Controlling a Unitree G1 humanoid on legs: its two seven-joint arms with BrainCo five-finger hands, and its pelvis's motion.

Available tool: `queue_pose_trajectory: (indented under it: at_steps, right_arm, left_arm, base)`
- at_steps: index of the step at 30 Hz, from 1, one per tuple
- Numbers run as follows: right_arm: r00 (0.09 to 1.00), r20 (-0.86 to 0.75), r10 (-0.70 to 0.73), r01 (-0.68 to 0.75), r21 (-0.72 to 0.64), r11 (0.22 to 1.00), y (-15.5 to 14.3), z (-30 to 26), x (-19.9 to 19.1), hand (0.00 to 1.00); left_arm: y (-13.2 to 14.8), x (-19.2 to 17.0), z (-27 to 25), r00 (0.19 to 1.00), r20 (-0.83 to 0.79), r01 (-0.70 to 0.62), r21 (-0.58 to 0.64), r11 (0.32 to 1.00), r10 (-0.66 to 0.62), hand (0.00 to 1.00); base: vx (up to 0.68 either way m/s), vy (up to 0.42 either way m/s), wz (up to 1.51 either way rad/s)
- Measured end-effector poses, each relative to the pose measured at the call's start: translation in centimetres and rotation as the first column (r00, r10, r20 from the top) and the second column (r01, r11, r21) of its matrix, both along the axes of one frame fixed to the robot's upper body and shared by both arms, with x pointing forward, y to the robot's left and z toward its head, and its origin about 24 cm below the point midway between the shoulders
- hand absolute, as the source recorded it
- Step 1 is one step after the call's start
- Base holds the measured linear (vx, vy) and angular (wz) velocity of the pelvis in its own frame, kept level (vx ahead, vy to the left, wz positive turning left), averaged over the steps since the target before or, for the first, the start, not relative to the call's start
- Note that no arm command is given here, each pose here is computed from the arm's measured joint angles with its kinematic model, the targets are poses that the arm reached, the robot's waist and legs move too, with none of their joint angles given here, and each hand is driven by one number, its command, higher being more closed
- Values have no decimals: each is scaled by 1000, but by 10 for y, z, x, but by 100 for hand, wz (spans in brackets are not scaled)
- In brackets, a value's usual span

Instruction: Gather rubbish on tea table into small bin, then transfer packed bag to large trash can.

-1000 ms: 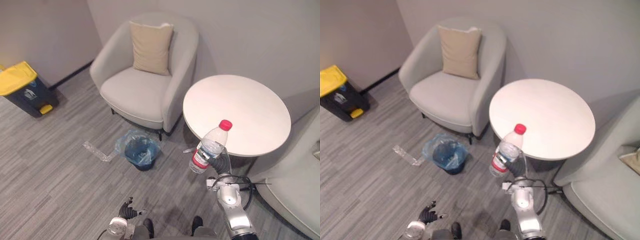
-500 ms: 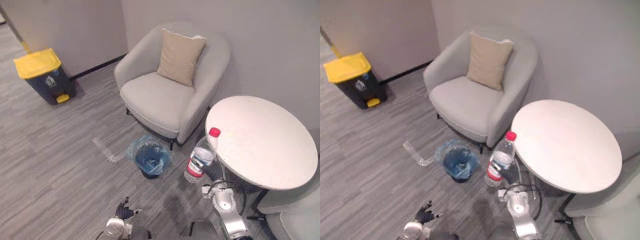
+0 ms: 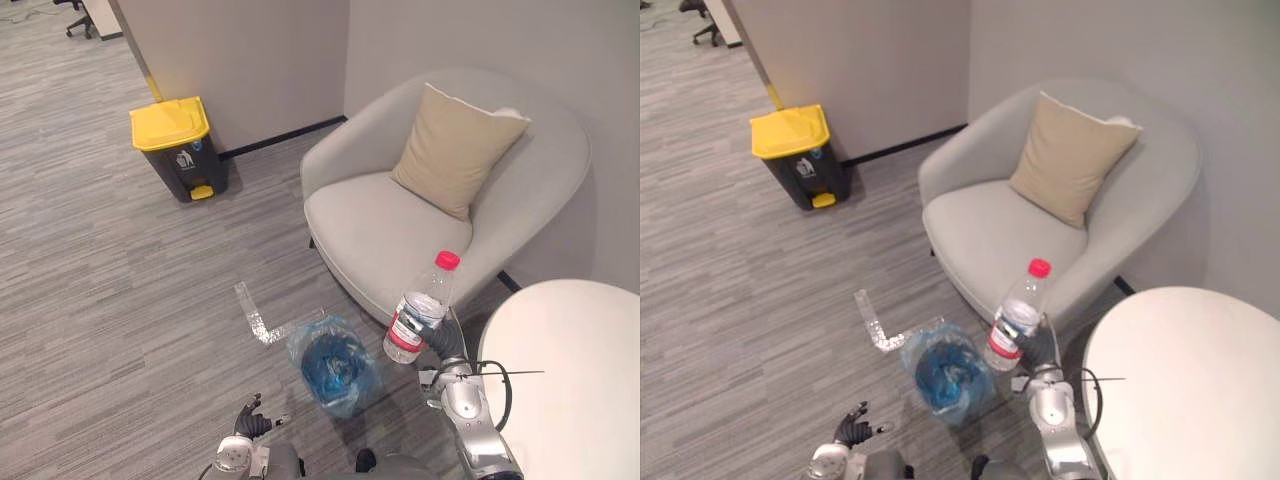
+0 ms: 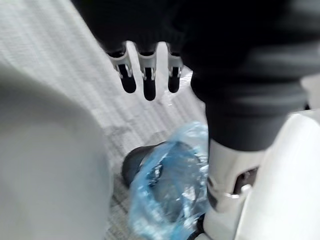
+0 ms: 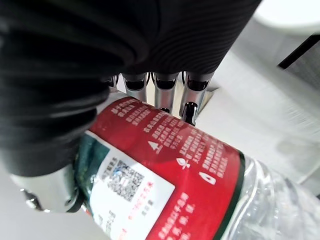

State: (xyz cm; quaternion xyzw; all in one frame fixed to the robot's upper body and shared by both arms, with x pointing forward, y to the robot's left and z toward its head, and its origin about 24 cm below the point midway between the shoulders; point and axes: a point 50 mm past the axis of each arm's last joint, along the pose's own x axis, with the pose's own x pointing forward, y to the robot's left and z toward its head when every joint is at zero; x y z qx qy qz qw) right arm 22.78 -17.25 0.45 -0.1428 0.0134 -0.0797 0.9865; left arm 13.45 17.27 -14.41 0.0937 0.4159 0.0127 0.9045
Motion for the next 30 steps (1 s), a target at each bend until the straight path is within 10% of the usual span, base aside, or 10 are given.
queue_pose_trajectory:
  at_steps: [17, 30]
  right_arm:
    - [985, -91, 146, -156, -118, 981, 22, -17, 16, 100]
    - [979, 131, 158, -123, -243, 962, 23, 54, 87, 100]
  left_arm:
    - [6, 20, 8, 997, 54, 46, 46, 998, -48, 0]
    - [13, 113, 68, 894, 378, -225, -83, 971, 240, 0]
  base:
    - [11, 102, -19]
    - [-210, 23, 1]
